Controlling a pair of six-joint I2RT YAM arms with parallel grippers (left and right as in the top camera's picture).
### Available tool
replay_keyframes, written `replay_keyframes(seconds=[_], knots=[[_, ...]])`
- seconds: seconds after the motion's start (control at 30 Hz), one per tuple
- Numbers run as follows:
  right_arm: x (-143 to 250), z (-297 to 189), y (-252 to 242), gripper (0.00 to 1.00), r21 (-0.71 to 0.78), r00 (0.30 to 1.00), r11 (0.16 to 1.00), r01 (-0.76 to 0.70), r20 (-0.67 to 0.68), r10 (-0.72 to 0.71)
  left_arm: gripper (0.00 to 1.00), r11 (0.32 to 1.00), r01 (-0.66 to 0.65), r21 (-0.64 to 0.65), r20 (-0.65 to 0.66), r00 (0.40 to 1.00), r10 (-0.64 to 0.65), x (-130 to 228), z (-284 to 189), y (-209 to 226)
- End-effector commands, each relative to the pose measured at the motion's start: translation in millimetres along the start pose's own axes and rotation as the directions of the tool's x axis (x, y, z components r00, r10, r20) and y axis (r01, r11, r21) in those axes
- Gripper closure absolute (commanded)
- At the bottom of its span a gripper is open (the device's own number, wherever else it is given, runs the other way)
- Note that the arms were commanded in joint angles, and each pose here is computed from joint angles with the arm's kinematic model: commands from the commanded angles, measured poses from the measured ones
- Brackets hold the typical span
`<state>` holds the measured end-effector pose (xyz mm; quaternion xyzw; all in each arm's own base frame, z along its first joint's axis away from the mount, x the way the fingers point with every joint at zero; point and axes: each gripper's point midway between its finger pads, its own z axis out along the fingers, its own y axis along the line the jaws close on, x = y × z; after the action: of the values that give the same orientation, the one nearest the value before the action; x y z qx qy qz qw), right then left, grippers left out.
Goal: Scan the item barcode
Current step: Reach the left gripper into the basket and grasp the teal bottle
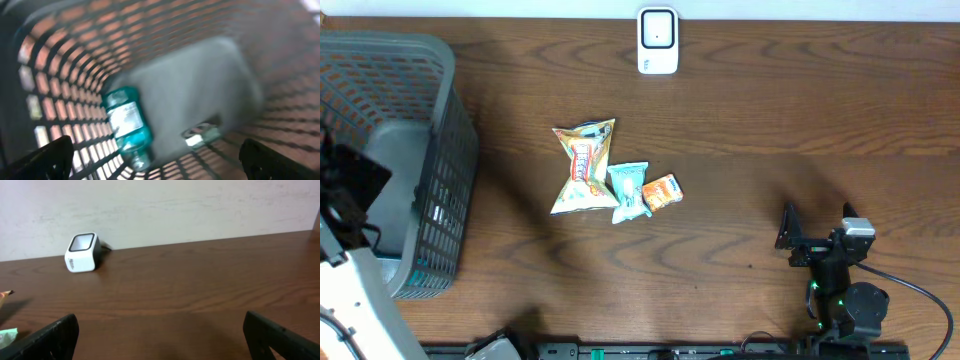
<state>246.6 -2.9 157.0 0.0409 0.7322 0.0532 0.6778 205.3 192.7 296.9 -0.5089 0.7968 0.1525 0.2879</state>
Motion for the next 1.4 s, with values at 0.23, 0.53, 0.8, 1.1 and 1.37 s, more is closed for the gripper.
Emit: replay_keyframes(seconds=[0.23, 0.53, 0.8, 1.1, 1.37], knots=[[1.7, 0.2, 0.4, 0.01, 0.000, 1.000, 1.000, -0.008, -0.005, 0.008, 0.02, 0.972, 0.119, -0.204, -0.222, 0.961, -0.164, 58.5, 73.1, 40.8], [1.7, 0.2, 0.4, 0.01, 0.000, 1.000, 1.000, -0.008, -0.005, 0.008, 0.02, 0.912, 0.128, -0.390, -0.363, 0.889, -0.280, 108.5, 116.4, 65.0], [1.7, 0.2, 0.4, 0.01, 0.000, 1.000, 1.000, -0.008, -0.005, 0.008, 0.02, 0.859, 0.099, -0.502, -0.380, 0.867, -0.322, 131.3, 140.9, 85.1], [1.7, 0.2, 0.4, 0.01, 0.000, 1.000, 1.000, -0.008, -0.005, 0.008, 0.02, 0.851, 0.097, -0.517, -0.388, 0.859, -0.334, 146.7, 152.8, 87.9], [1.7, 0.2, 0.4, 0.01, 0.000, 1.000, 1.000, -0.008, -0.005, 0.008, 0.02, 0.865, 0.143, -0.482, -0.354, 0.871, -0.341, 137.8, 163.2, 79.8]])
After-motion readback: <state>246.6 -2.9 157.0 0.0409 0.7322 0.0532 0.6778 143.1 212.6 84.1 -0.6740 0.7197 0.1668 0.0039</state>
